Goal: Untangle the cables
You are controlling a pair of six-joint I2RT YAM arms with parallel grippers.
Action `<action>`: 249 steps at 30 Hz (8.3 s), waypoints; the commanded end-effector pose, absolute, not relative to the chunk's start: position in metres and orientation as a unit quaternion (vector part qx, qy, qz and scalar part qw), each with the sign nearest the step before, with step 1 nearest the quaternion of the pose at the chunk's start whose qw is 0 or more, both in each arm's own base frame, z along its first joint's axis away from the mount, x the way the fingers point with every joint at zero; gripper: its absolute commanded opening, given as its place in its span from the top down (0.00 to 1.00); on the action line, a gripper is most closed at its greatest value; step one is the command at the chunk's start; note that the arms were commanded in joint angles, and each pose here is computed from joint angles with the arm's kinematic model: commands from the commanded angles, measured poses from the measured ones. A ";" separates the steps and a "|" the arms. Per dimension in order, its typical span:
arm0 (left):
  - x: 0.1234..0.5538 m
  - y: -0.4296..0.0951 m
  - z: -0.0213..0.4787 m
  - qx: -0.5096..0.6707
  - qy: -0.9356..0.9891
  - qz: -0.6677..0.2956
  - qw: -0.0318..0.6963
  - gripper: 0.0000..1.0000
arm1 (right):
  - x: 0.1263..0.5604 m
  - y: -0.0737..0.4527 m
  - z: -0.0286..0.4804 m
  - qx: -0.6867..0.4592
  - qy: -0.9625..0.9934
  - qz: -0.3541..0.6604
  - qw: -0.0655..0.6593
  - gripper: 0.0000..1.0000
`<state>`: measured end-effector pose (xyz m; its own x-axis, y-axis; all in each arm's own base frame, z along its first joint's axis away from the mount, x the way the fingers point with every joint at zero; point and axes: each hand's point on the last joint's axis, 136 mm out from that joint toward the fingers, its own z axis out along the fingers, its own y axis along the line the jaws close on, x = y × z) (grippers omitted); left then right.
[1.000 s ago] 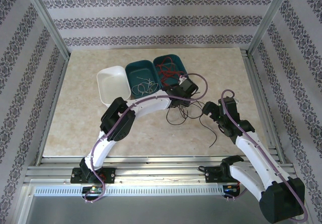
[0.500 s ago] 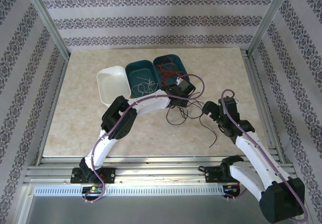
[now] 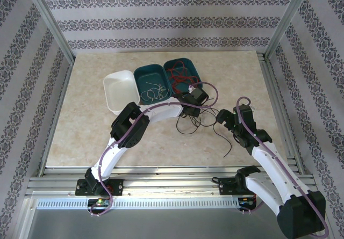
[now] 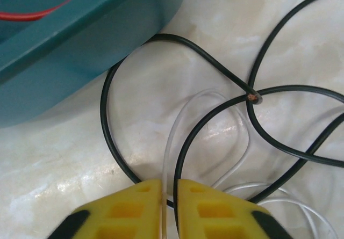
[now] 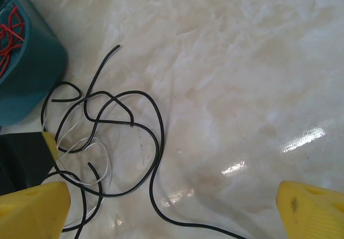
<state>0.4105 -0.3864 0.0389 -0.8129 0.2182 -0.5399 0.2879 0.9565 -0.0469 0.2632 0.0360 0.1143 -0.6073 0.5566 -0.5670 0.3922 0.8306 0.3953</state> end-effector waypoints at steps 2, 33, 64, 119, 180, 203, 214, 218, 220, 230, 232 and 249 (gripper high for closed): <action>0.408 -0.383 0.029 0.135 0.955 -0.058 0.257 0.94 | 0.263 0.031 0.114 0.272 0.885 0.112 0.360 0.02; 0.362 -0.418 0.271 0.196 0.841 -0.327 0.384 1.00 | 0.279 0.065 0.117 0.220 0.897 0.158 0.349 0.02; 0.384 -0.274 0.364 0.089 0.807 -0.232 0.536 1.00 | 0.281 0.056 0.124 0.233 0.894 0.139 0.357 0.02; 0.540 -0.155 0.134 -0.043 0.933 -0.148 0.326 0.87 | 0.277 0.047 0.120 0.250 0.897 0.119 0.345 0.02; 0.358 -0.348 0.046 0.283 0.876 -0.286 0.267 0.29 | 0.273 0.043 0.102 0.262 0.908 0.100 0.311 0.02; 0.360 -0.354 0.088 0.283 0.861 -0.285 0.313 1.00 | 0.273 0.043 0.098 0.266 0.910 0.098 0.303 0.02; 0.340 -0.366 0.157 0.291 0.813 -0.357 0.357 1.00 | 0.270 0.041 0.085 0.265 0.919 0.079 0.281 0.02; 0.338 -0.357 0.184 0.278 0.805 -0.355 0.385 1.00 | 0.271 0.043 0.081 0.261 0.923 0.081 0.271 0.02; 0.340 -0.349 0.195 0.264 0.809 -0.341 0.400 1.00 | 0.272 0.045 0.080 0.260 0.924 0.083 0.268 0.02; 0.355 -0.267 0.240 0.164 0.854 -0.214 0.444 1.00 | 0.275 0.048 0.083 0.257 0.924 0.088 0.269 0.02; 0.357 -0.244 0.246 0.137 0.862 -0.188 0.451 1.00 | 0.276 0.049 0.083 0.254 0.925 0.091 0.268 0.02; 0.396 -0.062 0.208 -0.079 0.907 -0.057 0.409 1.00 | 0.278 0.053 0.086 0.246 0.925 0.098 0.271 0.02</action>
<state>0.3961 -0.0781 0.2334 -0.5997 -0.1854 -0.7785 -0.0405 0.9786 -0.2019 0.2736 0.0508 0.0793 -0.7319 0.5174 -0.4435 0.4176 0.8548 0.3080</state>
